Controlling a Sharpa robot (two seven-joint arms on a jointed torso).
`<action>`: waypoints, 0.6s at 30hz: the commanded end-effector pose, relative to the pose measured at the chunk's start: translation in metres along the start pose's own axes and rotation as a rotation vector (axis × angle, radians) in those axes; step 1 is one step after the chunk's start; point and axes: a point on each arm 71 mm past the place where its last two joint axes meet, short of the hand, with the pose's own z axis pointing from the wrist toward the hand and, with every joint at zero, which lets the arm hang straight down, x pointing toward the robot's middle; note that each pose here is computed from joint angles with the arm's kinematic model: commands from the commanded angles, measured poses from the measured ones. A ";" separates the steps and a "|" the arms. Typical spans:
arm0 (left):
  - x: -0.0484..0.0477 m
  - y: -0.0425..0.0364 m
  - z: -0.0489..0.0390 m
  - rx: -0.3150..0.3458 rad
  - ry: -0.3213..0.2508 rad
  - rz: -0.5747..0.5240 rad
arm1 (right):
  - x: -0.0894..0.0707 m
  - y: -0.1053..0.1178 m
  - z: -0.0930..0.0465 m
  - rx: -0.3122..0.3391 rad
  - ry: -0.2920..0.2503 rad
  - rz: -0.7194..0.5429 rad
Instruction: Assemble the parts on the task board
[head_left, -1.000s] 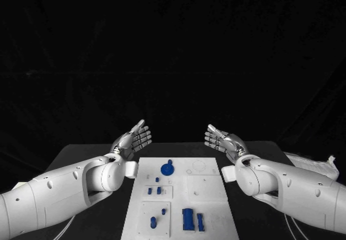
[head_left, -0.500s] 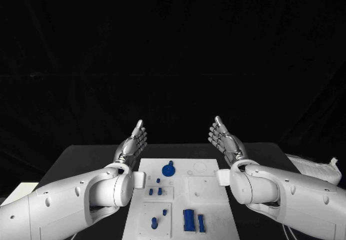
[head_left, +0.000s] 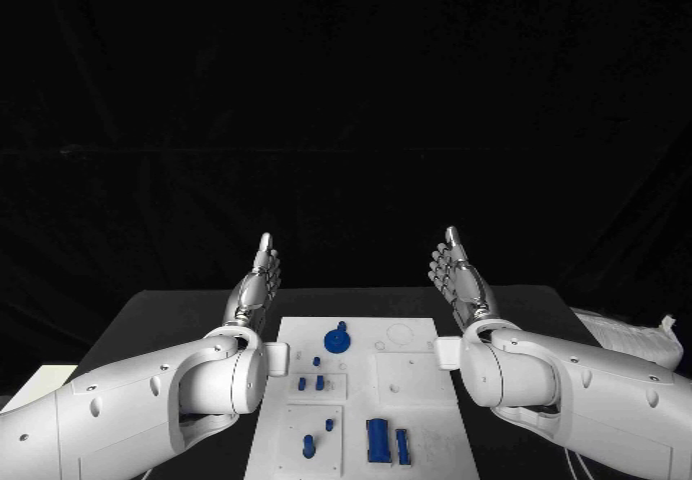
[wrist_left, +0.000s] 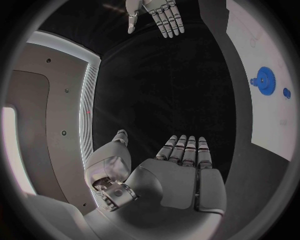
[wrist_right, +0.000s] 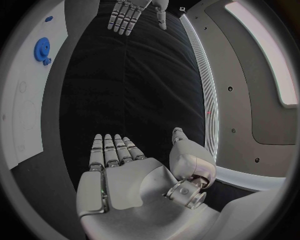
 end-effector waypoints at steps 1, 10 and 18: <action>0.0007 -0.0031 -0.0002 0.034 -0.004 0.015 | 0.000 0.002 0.000 -0.020 -0.002 -0.002; 0.0007 -0.0031 -0.0002 0.034 -0.004 0.015 | 0.000 0.002 0.000 -0.020 -0.002 -0.002; 0.0007 -0.0031 -0.0002 0.034 -0.004 0.015 | 0.000 0.002 0.000 -0.020 -0.002 -0.002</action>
